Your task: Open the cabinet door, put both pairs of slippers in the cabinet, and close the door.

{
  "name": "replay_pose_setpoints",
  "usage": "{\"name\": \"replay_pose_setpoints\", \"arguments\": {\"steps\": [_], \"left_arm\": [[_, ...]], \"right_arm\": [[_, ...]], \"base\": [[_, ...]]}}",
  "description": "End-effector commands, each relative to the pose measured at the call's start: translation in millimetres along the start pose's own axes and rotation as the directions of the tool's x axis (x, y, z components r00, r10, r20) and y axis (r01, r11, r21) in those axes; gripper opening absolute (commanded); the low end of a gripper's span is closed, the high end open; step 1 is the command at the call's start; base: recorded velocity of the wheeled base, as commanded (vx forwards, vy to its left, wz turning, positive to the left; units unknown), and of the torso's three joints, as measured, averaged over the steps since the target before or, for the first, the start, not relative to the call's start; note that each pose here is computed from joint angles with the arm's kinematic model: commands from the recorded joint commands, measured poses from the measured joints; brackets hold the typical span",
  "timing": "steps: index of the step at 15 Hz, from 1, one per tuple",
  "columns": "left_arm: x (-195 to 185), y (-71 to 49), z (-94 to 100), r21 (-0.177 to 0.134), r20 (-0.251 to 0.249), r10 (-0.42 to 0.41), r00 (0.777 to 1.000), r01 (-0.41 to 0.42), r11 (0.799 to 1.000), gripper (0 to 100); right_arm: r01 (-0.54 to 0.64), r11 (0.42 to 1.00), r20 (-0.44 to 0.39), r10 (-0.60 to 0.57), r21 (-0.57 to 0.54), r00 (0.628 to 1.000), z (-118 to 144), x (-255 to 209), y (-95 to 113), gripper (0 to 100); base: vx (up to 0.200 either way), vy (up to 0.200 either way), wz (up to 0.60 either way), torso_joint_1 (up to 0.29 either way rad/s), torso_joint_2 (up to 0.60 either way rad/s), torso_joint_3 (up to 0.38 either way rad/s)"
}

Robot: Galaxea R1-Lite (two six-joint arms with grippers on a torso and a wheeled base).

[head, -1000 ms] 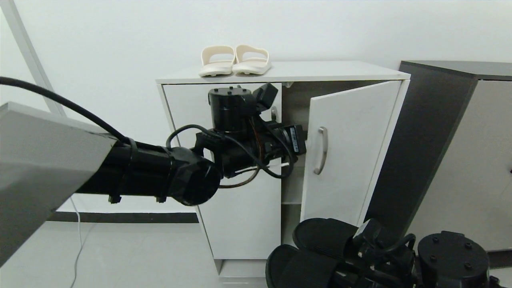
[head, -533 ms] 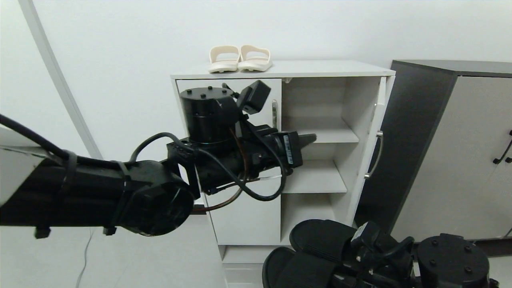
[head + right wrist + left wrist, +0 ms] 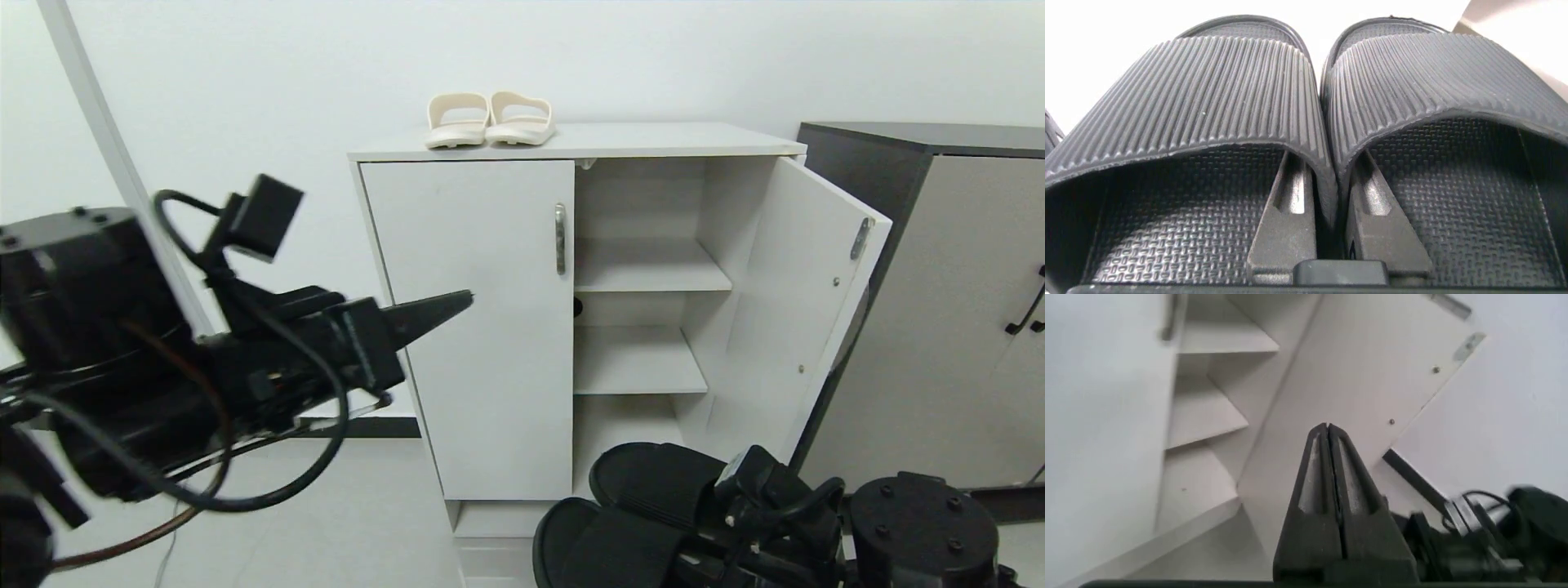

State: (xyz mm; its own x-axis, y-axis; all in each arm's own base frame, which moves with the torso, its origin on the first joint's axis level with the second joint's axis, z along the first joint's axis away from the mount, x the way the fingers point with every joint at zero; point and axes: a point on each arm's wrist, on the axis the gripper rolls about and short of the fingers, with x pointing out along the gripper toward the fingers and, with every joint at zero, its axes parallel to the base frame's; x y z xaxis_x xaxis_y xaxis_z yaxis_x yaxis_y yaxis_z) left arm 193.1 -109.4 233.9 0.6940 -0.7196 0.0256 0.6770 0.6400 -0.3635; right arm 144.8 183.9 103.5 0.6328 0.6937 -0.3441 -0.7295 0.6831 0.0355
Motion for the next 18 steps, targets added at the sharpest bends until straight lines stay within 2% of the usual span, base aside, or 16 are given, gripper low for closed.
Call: {"name": "replay_pose_setpoints", "arguments": {"steps": [1,2,4,5,6,8,9,10,11,12,13,14,15,16,17,18], "left_arm": [[-92.2,-15.9,-5.1,0.041,0.097,0.074,0.993,-0.078,0.996,0],[-117.6,-21.6,-12.9,0.067,0.086,0.113,0.99,-0.119,0.991,0],[-174.9,-38.3,-34.0,0.138,0.079,0.266,0.961,-0.275,0.952,0],[-191.3,-42.8,-41.0,0.146,0.104,0.328,0.939,-0.341,0.929,0],[-206.3,-45.3,-49.9,0.138,0.134,0.402,0.906,-0.419,0.898,0],[-227.1,-46.8,-67.5,0.119,0.16,0.512,0.844,-0.531,0.839,0],[-234.6,-46.0,-82.7,0.107,0.16,0.58,0.799,-0.598,0.794,0],[-238.1,-45.6,-92.7,0.099,0.173,0.623,0.763,-0.643,0.76,0],[-239.2,-44.0,-101.4,0.087,0.185,0.672,0.717,-0.693,0.716,0],[-239.4,-40.3,-114.8,0.062,0.203,0.747,0.633,-0.769,0.636,0],[-239.4,-38.6,-120.3,0.058,0.202,0.76,0.617,-0.782,0.62,0],[-239.6,-33.2,-136.9,0.054,0.196,0.785,0.587,-0.806,0.589,0],[-240.0,-30.2,-147.8,0.076,0.202,0.799,0.566,-0.823,0.563,0],[-239.8,-26.5,-158.0,0.106,0.206,0.821,0.532,-0.846,0.522,0],[-239.7,-23.3,-161.4,0.096,0.222,0.842,0.491,-0.871,0.482,0],[-239.0,-22.0,-161.4,0.093,0.25,0.842,0.478,-0.877,0.471,0]], "right_arm": [[0.004,1.0,0.001,-0.004,0.004,1.0,0.8,1.9,-0.9,0],[0.01,1.0,-0.002,-0.01,0.006,1.0,0.3,3.3,-2.3,0],[0.013,1.0,0.005,-0.013,0.007,1.0,2.2,5.3,-2.4,0],[0.014,1.0,0.009,-0.014,0.007,1.0,3.3,5.8,-2.4,0],[0.018,1.0,0.017,-0.018,0.009,1.0,5.3,6.7,-3.0,0],[0.023,1.0,0.025,-0.024,0.013,0.999,7.6,7.8,-4.3,0],[0.024,1.0,0.033,-0.025,0.014,0.999,9.7,9.1,-4.4,0],[0.025,1.0,0.036,-0.026,0.013,0.999,10.5,9.4,-4.8,0],[0.026,1.0,0.042,-0.027,0.016,0.999,12.2,10.1,-5.0,0],[0.026,1.0,0.042,-0.027,0.016,0.999,12.3,10.5,-5.0,0],[0.029,0.999,0.042,-0.03,0.016,0.999,12.3,10.5,-5.0,0],[0.05,0.999,0.04,-0.05,0.015,0.998,11.7,11.1,-5.5,0],[0.051,0.999,0.042,-0.052,0.015,0.998,12.1,11.2,-5.5,0],[0.05,0.999,0.042,-0.05,0.015,0.998,12.1,11.2,-5.1,0],[0.051,0.999,0.042,-0.052,0.015,0.998,12.2,11.7,-5.5,0],[0.05,0.999,0.04,-0.05,0.015,0.998,11.9,11.9,-5.1,0]], "base": [[0.0,0.0,0.0,0.0,0.0,0.0],[0.0,0.0,0.0,0.0,0.0,0.0],[0.0,0.0,0.0,0.0,0.0,0.0],[0.0,0.0,0.0,0.0,0.0,0.0],[0.0,0.0,0.0,0.0,0.0,0.0],[0.0,0.0,0.0,0.0,0.0,0.0],[0.0,0.0,0.0,0.0,0.0,0.0],[0.0,0.0,0.0,0.0,0.0,0.0],[0.0,0.0,0.0,0.0,0.0,0.0],[0.0,0.0,0.0,0.0,0.0,0.0],[0.0,0.0,0.0,0.0,0.0,0.0],[0.0,0.0,0.0,0.0,0.0,0.0],[0.0,0.0,0.0,0.0,0.0,0.0],[0.0,0.0,0.0,0.0,0.0,0.0],[0.0,0.0,0.0,0.0,0.0,0.0],[0.0,0.0,0.0,0.0,0.0,0.0]]}}
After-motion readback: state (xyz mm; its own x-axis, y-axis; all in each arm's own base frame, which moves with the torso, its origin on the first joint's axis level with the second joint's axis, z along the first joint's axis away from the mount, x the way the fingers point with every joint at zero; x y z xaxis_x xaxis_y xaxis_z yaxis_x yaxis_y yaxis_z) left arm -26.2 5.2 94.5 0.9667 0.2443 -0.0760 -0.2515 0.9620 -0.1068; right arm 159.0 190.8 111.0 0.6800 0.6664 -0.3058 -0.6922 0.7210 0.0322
